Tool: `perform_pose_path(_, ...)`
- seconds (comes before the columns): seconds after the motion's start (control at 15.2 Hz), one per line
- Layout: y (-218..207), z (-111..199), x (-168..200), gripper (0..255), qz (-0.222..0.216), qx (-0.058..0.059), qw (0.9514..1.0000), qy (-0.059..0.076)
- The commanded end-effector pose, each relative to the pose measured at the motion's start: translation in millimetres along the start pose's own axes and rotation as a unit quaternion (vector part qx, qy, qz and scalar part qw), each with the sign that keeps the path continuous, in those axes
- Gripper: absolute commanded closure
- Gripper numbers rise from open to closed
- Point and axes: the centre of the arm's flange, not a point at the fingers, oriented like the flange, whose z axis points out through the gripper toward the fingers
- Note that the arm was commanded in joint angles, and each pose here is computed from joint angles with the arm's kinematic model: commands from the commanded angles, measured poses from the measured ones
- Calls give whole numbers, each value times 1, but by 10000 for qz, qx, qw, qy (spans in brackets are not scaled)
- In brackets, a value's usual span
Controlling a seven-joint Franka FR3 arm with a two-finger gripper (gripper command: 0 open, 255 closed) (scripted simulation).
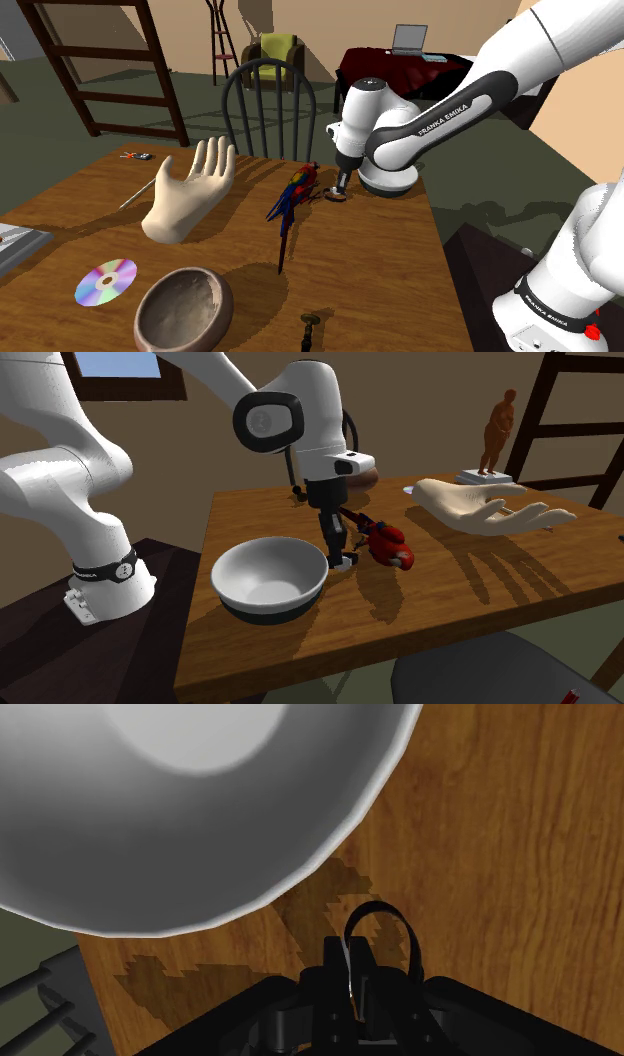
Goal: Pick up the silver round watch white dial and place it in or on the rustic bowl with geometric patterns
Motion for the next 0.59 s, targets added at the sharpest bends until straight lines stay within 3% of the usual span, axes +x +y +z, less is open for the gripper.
perform_pose_path(0.0,0,0,0,255,0,0,10000,0)
perform_pose_path(0.53,7,-41,5,255,0,0,10000,0)
